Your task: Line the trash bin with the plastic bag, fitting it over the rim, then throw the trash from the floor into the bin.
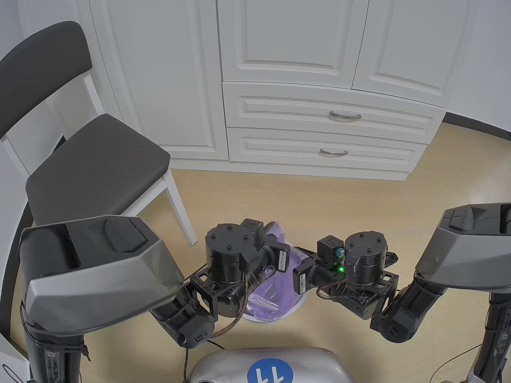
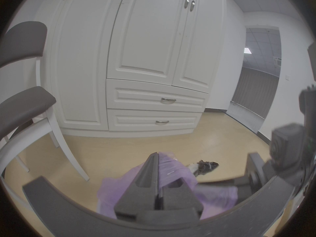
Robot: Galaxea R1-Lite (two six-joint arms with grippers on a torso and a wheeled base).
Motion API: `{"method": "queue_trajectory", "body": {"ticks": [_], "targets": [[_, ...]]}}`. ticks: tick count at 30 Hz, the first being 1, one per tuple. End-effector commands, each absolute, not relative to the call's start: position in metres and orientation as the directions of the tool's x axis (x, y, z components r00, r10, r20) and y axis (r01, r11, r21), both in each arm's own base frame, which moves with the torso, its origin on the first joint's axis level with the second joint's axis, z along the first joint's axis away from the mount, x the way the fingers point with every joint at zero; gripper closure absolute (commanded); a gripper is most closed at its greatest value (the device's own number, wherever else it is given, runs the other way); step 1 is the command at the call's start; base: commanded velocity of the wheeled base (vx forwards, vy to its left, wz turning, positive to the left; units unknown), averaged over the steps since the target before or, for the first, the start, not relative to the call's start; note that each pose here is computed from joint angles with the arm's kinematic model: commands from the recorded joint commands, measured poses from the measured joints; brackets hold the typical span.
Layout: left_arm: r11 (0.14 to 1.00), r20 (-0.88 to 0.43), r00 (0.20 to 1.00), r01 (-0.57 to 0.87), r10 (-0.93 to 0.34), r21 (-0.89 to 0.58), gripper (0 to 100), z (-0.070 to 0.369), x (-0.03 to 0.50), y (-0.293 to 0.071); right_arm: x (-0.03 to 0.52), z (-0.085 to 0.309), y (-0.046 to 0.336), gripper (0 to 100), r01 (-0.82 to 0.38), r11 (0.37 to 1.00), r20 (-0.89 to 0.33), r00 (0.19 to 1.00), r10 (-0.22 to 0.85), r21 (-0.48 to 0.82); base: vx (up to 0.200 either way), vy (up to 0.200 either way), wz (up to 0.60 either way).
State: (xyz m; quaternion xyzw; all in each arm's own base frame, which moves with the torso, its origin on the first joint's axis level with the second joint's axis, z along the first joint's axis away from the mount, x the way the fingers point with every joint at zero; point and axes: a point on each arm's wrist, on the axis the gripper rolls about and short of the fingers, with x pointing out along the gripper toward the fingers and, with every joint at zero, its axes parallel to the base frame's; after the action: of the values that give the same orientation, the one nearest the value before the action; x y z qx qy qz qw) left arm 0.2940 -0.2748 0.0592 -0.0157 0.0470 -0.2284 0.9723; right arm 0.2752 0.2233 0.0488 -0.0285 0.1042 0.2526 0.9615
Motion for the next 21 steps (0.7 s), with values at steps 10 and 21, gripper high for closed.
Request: {"method": "queue_trajectory", "body": {"ticks": [10, 21], "targets": [[0.873, -0.144, 0.862, 0.486, -0.486, -0.037, 100, 0.041, 0.276, -0.287, 0.267, 0.071, 0.201, 100, -0.484, 0.875, -0.217, 0.857, 0.468, -0.027, 0.000, 0.000, 0.00], [0.969, -0.211, 0.946, 0.248, -0.245, -0.014, 100, -0.005, 0.377, -0.230, 0.301, 0.029, 0.219, 100, -0.455, 0.889, -0.233, 0.861, 0.452, 0.043, 0.000, 0.000, 0.00]]}}
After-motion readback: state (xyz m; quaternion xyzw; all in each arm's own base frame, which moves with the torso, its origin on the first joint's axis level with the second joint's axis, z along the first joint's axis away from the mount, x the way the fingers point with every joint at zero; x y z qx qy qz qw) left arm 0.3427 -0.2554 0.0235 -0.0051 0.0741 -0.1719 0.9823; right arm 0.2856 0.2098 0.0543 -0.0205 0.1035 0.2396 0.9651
